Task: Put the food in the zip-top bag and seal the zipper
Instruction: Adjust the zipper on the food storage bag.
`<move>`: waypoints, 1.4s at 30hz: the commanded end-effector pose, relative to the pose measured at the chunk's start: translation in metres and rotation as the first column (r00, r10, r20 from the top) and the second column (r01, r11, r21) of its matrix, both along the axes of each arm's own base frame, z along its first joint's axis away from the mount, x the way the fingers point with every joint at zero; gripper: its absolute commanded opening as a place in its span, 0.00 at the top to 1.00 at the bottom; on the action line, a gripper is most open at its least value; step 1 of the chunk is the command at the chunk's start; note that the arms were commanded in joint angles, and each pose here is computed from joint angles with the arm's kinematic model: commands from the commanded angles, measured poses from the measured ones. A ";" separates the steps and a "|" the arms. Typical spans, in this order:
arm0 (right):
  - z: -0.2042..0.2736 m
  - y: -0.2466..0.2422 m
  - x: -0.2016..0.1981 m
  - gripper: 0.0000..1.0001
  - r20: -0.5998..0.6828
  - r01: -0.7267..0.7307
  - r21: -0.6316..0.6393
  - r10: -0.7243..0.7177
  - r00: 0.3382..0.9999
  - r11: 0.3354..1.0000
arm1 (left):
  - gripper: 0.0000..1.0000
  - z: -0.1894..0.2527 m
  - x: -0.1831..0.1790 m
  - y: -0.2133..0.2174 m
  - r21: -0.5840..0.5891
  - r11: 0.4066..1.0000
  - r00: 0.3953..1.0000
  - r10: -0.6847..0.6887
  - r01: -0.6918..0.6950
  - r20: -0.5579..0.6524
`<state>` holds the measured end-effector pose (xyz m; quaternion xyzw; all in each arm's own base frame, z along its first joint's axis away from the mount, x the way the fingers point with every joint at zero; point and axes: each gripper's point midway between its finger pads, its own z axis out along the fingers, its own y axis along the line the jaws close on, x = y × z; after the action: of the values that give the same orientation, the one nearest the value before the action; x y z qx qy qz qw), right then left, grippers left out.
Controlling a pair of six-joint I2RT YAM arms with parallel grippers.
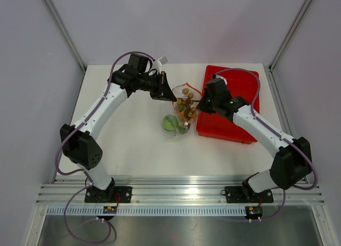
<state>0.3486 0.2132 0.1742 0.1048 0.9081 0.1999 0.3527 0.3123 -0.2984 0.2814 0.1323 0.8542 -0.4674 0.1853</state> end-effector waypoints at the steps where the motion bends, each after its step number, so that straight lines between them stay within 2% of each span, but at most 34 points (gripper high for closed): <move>1: 0.080 0.008 -0.003 1.00 0.146 -0.047 0.072 0.036 0.989 0.996 | 1.00 0.018 0.010 0.027 -0.002 0.999 0.996 0.054 -0.054 0.073; 3: 0.104 0.015 -0.009 1.00 0.185 -0.080 0.088 0.063 0.981 0.993 | 1.00 0.022 0.024 0.048 0.009 0.992 0.989 0.123 -0.124 0.085; 6: 0.110 0.039 -0.023 1.00 0.178 -0.152 0.106 0.132 0.975 0.983 | 1.00 0.029 0.031 0.063 0.056 0.981 0.975 0.174 -0.183 0.136; 10: 0.053 0.068 -0.025 1.00 0.058 -0.200 0.076 0.196 0.979 0.977 | 1.00 0.023 0.032 0.066 0.074 0.978 0.973 0.184 -0.196 0.137; 14: 0.000 0.062 -0.015 1.00 -0.027 -0.153 -0.018 0.152 0.988 0.988 | 1.00 -0.034 0.037 0.084 0.241 0.939 0.969 0.230 -0.245 0.089; 16: 0.003 0.062 -0.010 1.00 -0.041 -0.148 -0.048 0.146 0.988 0.988 | 1.00 -0.045 0.036 0.091 0.292 0.922 0.967 0.245 -0.255 0.070; 19: 0.046 0.070 -0.005 1.00 0.047 -0.165 -0.030 0.166 0.985 0.986 | 1.00 -0.018 0.035 0.093 0.265 0.922 0.958 0.258 -0.283 0.125; 21: 0.080 0.071 -0.001 1.00 0.118 -0.162 -0.012 0.163 0.980 0.987 | 1.00 0.027 0.031 0.093 0.212 0.927 0.938 0.262 -0.310 0.226; 24: 0.116 0.074 -0.005 1.00 0.190 -0.180 0.036 0.170 0.967 0.983 | 1.00 0.069 0.022 0.096 0.176 0.923 0.905 0.274 -0.343 0.326; 27: 0.112 0.076 -0.008 1.00 0.178 -0.189 0.044 0.179 0.968 0.981 | 1.00 0.073 0.018 0.094 0.164 0.926 0.901 0.272 -0.341 0.339; 30: 0.068 0.074 -0.009 1.00 0.098 -0.177 0.003 0.176 0.980 0.984 | 1.00 0.040 0.018 0.083 0.191 0.933 0.930 0.251 -0.307 0.267; 31: 0.049 0.076 -0.005 1.00 0.072 -0.175 -0.013 0.176 0.982 0.984 | 1.00 0.010 0.016 0.080 0.228 0.932 0.949 0.237 -0.282 0.207; 33: 0.012 0.069 -0.004 1.00 0.008 -0.157 -0.087 0.158 0.987 0.984 | 1.00 -0.016 0.020 0.073 0.266 0.924 0.955 0.232 -0.276 0.184; 34: -0.013 0.065 -0.007 1.00 -0.066 -0.161 -0.139 0.153 0.986 0.977 | 1.00 -0.037 0.021 0.070 0.307 0.916 0.964 0.225 -0.258 0.139; 36: -0.017 0.065 -0.008 1.00 -0.094 -0.165 -0.149 0.153 0.984 0.975 | 1.00 -0.048 0.016 0.069 0.339 0.914 0.975 0.204 -0.223 0.090; 37: -0.005 0.068 -0.009 1.00 -0.068 -0.171 -0.128 0.164 0.984 0.977 | 1.00 -0.045 0.015 0.068 0.342 0.915 0.976 0.196 -0.216 0.093; 39: 0.021 0.069 -0.007 1.00 -0.002 -0.166 -0.103 0.167 0.986 0.981 | 1.00 -0.015 0.018 0.071 0.334 0.905 0.960 0.213 -0.264 0.183; 42: 0.078 0.065 -0.006 1.00 0.120 -0.158 -0.064 0.165 0.979 0.985 | 1.00 0.047 0.014 0.077 0.256 0.905 0.910 0.248 -0.341 0.333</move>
<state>0.3355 0.2751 0.1510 0.0103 0.9445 0.1539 0.2899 0.3234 -0.2282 0.2190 0.0784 0.9432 -0.2508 0.2033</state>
